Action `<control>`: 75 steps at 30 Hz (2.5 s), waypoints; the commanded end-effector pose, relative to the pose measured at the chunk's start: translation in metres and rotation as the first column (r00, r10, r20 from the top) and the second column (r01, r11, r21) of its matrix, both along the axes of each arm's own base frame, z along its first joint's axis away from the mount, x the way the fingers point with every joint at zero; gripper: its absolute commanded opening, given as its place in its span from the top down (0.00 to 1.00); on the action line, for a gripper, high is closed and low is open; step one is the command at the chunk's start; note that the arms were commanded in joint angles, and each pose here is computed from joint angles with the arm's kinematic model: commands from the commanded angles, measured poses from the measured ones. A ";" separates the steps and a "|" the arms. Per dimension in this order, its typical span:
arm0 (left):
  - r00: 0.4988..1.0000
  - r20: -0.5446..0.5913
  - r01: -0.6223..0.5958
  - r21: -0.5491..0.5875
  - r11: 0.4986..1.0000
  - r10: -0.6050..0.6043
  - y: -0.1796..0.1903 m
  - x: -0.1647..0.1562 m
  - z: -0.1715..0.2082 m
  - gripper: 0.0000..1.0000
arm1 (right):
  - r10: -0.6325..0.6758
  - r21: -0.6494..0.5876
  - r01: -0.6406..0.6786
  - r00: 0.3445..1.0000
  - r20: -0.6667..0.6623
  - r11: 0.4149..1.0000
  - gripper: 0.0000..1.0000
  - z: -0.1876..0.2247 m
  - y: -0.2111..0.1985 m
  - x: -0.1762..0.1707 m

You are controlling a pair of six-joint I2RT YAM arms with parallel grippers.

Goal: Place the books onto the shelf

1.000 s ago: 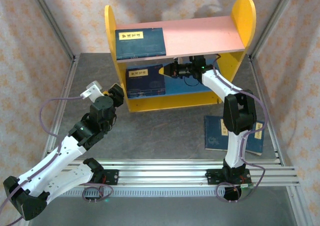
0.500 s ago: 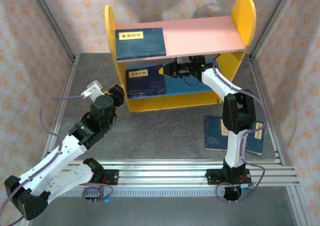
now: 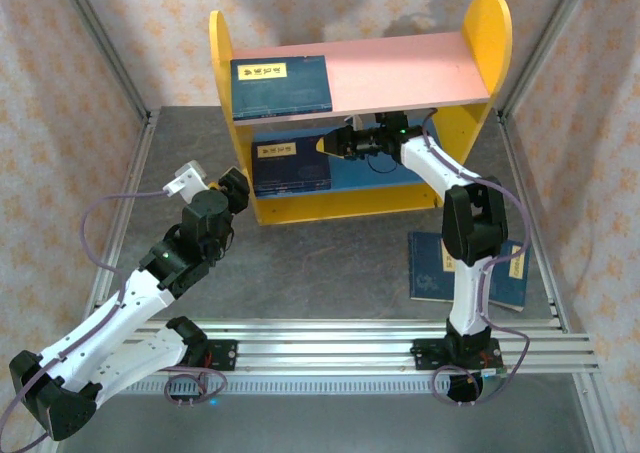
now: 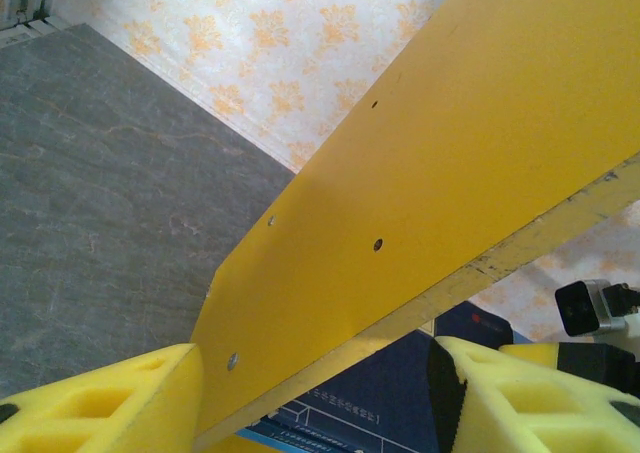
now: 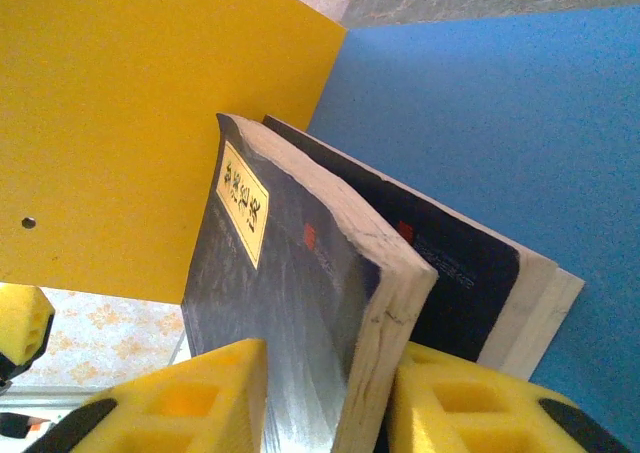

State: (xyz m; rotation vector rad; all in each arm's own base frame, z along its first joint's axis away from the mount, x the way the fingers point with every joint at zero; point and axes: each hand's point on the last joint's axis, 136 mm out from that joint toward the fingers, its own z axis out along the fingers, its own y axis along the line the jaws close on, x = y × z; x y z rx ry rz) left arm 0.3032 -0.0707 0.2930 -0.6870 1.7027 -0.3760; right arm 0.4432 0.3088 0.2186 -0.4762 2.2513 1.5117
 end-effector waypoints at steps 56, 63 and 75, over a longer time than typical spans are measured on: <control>1.000 -0.005 -0.011 0.003 1.000 0.011 0.009 -0.006 -0.004 0.40 | -0.075 -0.108 0.083 0.994 0.077 0.991 0.64 0.006 -0.012 -0.039; 1.000 -0.007 -0.011 0.004 1.000 0.011 0.009 -0.006 -0.004 0.40 | -0.062 -0.107 0.071 0.995 0.083 0.992 0.64 0.009 -0.008 -0.039; 1.000 -0.006 -0.012 0.005 1.000 0.012 0.010 -0.007 -0.004 0.40 | -0.060 -0.106 0.071 0.993 0.099 0.992 0.65 0.015 -0.005 -0.036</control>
